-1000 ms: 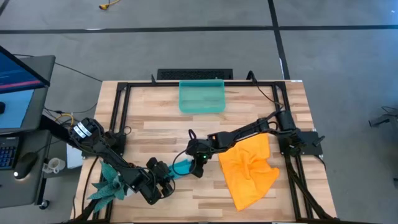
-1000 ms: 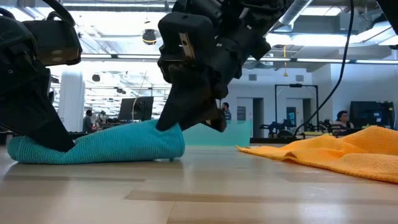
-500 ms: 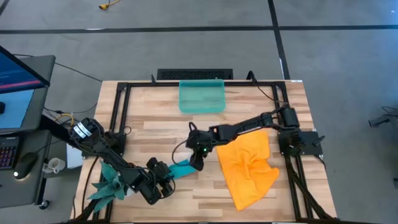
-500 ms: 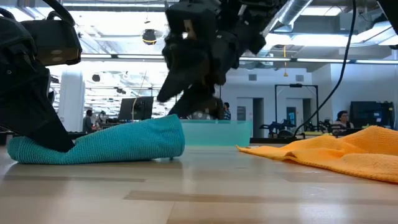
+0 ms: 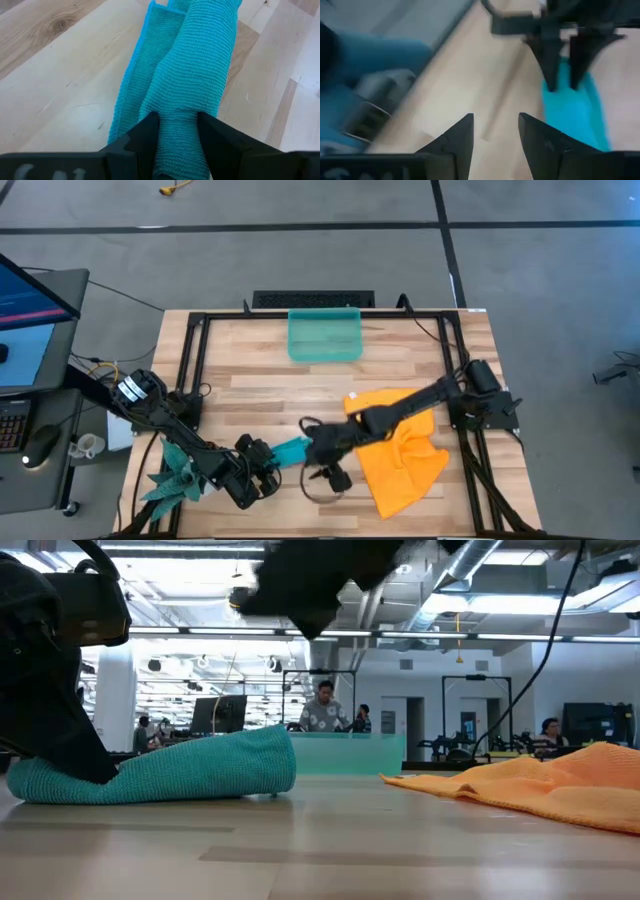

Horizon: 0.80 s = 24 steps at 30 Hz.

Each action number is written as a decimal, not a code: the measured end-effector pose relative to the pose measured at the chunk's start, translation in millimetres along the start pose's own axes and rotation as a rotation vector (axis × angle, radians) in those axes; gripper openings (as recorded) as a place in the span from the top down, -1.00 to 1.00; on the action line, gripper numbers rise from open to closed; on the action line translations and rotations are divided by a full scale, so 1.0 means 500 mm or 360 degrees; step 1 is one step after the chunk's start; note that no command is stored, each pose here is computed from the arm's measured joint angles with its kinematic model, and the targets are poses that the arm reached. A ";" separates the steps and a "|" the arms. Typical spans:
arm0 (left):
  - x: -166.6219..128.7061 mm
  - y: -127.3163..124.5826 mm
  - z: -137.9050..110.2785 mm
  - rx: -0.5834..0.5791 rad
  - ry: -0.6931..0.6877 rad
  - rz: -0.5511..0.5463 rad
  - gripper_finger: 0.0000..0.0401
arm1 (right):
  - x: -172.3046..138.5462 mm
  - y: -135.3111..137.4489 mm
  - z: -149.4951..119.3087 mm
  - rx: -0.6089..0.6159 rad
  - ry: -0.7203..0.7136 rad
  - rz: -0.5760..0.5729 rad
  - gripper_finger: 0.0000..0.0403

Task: Roll microfiber towels into tight, uniform cylinder then place into a basket
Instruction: Roll the blue microfiber cloth

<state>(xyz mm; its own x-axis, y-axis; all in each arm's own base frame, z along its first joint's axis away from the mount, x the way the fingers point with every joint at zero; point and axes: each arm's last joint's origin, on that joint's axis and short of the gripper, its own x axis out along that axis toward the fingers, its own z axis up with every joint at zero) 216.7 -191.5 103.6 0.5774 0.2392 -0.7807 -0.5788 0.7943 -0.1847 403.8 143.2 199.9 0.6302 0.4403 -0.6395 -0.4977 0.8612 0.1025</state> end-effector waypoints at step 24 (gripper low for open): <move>-0.005 -0.005 0.005 0.0125 0.0071 -0.0052 0.31 | 0.111 -0.025 -0.082 -0.0085 0.0206 -0.0402 0.26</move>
<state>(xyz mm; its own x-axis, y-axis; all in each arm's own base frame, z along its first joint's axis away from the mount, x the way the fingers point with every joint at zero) 218.1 -192.6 107.4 0.5681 0.1886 -0.8011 -0.5118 0.8432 -0.1644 420.6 146.4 132.2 0.6586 0.1746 -0.7319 -0.3674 0.9235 -0.1103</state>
